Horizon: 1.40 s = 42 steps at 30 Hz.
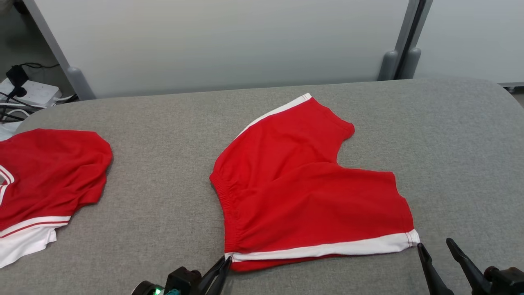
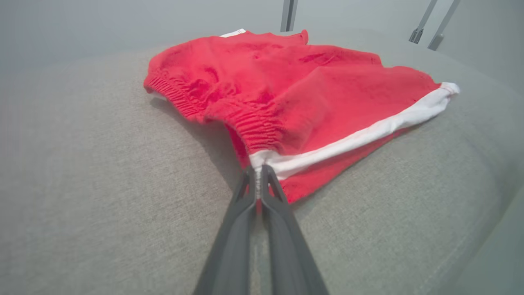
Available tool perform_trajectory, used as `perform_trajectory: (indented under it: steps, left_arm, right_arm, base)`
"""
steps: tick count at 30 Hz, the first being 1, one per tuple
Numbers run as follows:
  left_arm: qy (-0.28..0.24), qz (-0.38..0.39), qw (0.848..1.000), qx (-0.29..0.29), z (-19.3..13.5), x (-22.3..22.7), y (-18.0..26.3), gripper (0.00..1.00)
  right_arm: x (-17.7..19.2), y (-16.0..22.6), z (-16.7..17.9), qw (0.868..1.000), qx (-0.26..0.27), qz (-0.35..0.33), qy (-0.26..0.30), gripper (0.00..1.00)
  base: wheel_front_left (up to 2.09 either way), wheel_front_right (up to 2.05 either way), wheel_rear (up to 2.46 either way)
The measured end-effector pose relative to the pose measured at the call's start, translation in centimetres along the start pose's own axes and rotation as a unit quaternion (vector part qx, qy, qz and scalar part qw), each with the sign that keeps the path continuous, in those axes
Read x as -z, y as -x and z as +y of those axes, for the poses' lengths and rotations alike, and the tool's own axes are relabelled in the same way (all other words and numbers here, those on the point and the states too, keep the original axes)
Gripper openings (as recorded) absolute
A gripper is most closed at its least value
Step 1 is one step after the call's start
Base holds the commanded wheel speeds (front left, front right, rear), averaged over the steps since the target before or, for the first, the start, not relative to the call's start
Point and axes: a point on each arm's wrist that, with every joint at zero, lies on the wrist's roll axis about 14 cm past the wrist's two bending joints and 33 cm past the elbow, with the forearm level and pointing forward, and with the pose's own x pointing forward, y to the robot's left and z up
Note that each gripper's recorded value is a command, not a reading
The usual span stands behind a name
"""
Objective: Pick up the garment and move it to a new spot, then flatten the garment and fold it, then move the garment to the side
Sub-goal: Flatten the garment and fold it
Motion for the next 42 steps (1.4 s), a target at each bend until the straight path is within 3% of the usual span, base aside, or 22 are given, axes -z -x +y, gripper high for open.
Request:
perform_trajectory:
  steps: [14, 16, 17, 18, 19, 20, 26, 32, 42]
  left_arm:
    - [0.002, -0.009, 0.999, -0.049, 2.4, -0.6, 2.1, 0.0]
    - [0.004, -0.008, 0.999, -0.049, 2.4, -0.5, 2.1, 0.0]
    - [0.004, -0.007, 0.999, -0.049, 2.4, -0.5, 2.1, 0.0]
    - [0.004, -0.006, 0.999, -0.049, 2.4, -0.4, 2.1, 0.0]
    - [0.005, -0.005, 0.999, -0.049, 2.4, -0.3, 2.1, 0.0]
    - [0.006, -0.004, 0.999, -0.05, 2.5, -0.3, 2.2, 0.0]
    - [0.005, -0.008, 0.998, -0.055, 2.7, -0.6, 2.3, 0.0]
    - [-0.002, -0.015, 0.999, -0.052, 2.7, -1.3, 2.4, 0.0]
    - [-0.003, -0.019, 0.999, -0.034, 1.5, -2.4, 4.2, 0.0]
  right_arm:
    - [5.9, -2.4, 0.9, 0.993, -0.028, 0.11, -0.038, 1.0]
    - [6.1, -3.1, 1.2, 0.992, -0.029, 0.115, -0.049, 0.93]
    - [6.1, -3.3, 1.4, 0.991, -0.032, 0.116, -0.05, 0.87]
    - [6.2, -3.6, 1.6, 0.991, -0.033, 0.118, -0.053, 0.68]
    - [6.7, -3.9, 2.1, 0.989, -0.04, 0.127, -0.056, 0.25]
    - [7.1, -3.9, 2.3, 0.988, -0.042, 0.136, -0.056, 0.0]
    - [7.9, -3.7, 2.2, 0.986, -0.042, 0.151, -0.06, 0.0]
    - [6.2, -3.6, 0.7, 0.99, -0.033, 0.126, -0.05, 0.0]
    - [5.0, -0.2, -0.6, 0.993, -0.02, 0.102, -0.048, 0.0]
  base:
    - [0.0, 0.0, 0.0]
    - [0.0, 0.0, 0.0]
    - [0.0, 0.0, 0.0]
    - [0.0, 0.0, 0.0]
    - [0.0, 0.0, 0.0]
    - [0.0, 0.0, 0.0]
    - [0.0, 0.0, 0.0]
    - [0.0, 0.0, 0.0]
    - [0.0, 0.0, 0.0]
